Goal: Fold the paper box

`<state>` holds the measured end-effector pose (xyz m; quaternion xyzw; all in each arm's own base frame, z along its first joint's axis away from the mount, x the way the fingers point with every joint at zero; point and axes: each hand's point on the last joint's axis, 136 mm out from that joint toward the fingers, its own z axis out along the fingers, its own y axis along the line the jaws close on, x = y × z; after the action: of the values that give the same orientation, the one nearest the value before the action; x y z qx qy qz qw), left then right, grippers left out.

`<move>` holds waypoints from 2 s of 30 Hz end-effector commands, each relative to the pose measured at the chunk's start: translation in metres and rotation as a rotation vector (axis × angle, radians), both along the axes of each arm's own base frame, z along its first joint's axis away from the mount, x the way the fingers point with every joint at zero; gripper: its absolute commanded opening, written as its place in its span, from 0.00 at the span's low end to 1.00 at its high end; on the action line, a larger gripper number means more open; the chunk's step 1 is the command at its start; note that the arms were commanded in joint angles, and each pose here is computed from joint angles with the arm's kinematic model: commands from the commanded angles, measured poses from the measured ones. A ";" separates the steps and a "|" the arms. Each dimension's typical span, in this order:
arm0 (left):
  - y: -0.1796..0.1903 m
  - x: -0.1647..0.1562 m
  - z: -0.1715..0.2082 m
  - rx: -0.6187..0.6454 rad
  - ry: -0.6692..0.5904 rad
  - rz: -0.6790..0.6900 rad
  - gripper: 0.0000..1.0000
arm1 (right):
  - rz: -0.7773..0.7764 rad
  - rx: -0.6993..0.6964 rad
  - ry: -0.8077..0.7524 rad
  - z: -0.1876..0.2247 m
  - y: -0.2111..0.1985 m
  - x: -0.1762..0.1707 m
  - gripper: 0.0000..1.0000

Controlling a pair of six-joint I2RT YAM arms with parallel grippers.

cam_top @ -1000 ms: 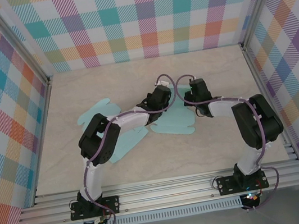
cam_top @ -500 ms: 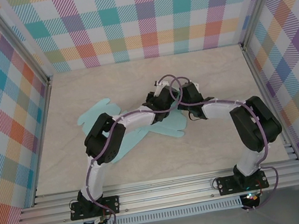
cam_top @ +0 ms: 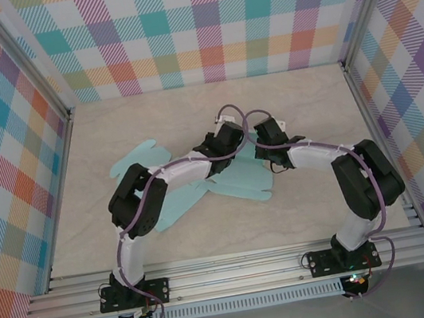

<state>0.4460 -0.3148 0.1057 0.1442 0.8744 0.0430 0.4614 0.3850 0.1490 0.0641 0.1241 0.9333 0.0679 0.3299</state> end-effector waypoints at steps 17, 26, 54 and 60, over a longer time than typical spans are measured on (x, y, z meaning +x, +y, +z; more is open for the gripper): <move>-0.002 -0.028 0.005 -0.146 0.060 -0.062 0.58 | 0.004 -0.020 0.127 0.007 -0.007 -0.030 0.00; 0.000 -0.020 -0.007 -0.076 0.027 0.016 0.44 | 0.008 -0.016 0.168 0.012 -0.012 -0.049 0.00; -0.021 -0.046 0.028 -0.289 0.066 -0.024 0.68 | -0.015 -0.143 0.270 0.001 -0.030 -0.058 0.00; -0.022 -0.069 0.054 -0.365 0.109 -0.100 0.96 | 0.040 -0.182 0.382 -0.003 -0.033 -0.062 0.00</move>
<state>0.3858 -0.3350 0.1291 0.1024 0.8913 -0.1018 0.4299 0.3320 0.1230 0.0648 0.1073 0.9744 -0.0155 0.1970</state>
